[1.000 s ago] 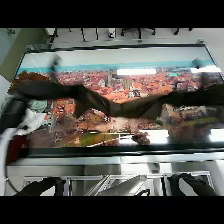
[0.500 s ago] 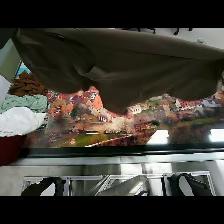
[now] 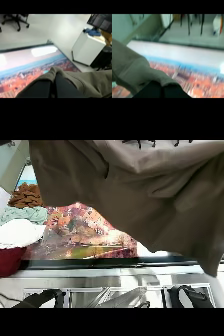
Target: Fold the shirts.
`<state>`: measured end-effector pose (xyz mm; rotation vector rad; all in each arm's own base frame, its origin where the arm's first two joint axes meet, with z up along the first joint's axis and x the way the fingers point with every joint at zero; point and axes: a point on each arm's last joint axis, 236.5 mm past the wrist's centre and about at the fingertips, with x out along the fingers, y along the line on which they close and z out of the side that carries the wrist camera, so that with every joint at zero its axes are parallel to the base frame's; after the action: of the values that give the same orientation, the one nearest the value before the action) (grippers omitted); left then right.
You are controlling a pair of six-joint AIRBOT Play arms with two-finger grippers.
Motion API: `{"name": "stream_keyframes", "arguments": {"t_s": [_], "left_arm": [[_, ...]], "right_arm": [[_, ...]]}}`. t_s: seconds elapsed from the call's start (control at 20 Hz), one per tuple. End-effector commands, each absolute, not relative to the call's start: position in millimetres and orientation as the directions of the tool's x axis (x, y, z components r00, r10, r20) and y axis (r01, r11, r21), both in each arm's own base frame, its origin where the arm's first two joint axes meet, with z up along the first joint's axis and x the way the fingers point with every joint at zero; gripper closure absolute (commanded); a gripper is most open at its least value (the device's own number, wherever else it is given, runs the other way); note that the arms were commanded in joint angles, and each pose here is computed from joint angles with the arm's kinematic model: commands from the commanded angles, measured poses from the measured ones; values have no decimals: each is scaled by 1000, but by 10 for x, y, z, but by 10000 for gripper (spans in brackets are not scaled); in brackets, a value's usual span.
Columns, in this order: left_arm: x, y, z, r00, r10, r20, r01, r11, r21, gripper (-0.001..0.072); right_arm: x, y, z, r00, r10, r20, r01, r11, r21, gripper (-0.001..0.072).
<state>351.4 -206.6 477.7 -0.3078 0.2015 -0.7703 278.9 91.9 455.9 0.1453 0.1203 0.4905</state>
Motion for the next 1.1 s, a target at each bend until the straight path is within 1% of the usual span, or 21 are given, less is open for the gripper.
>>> {"name": "stream_keyframes", "arguments": {"t_s": [0.0,0.25,0.3,0.35,0.4,0.5,0.6,0.7,0.8,0.85,0.95,1.05], "left_arm": [[3008,-1932,5155,722,-690,48,673,686,-276,686],[1823,-1653,5878,686,-679,260,723,675,-148,686],[1672,-1611,5926,682,-676,279,725,674,-140,686],[1638,-1572,5897,695,-665,273,713,686,-143,686],[1720,-1515,5781,729,-641,240,681,713,-164,686],[2084,-1448,5401,795,-593,129,605,761,-233,686],[2593,-1488,4872,824,-566,-16,541,795,-276,685],[3184,-1564,4157,817,-539,-205,467,827,-312,686],[3770,-1628,3222,757,-503,-416,377,857,-350,686],[4023,-1654,2671,700,-489,-520,325,867,-377,686],[4354,-1620,1579,568,-445,-692,211,892,-400,686],[4518,-1510,565,425,-401,-812,97,912,-399,685]], "right_arm": [[2354,873,5331,904,395,164,-397,918,-18,687],[1819,890,5757,882,345,321,-311,938,-152,687],[1732,885,5835,872,335,356,-294,941,-165,687],[1681,872,5895,865,326,382,-277,944,-178,687],[1669,859,5926,861,320,396,-265,946,-187,687],[1900,808,5835,878,321,355,-275,945,-174,687],[2427,764,5526,903,358,239,-342,934,-107,687],[3149,763,4968,900,431,68,-433,902,14,687],[3925,874,4219,861,498,-101,-483,864,141,687],[4281,969,3784,828,529,-185,-495,845,201,687],[4944,1186,2770,735,582,-347,-486,810,328,687],[5395,1353,1838,659,600,-454,-424,794,436,687]]}}
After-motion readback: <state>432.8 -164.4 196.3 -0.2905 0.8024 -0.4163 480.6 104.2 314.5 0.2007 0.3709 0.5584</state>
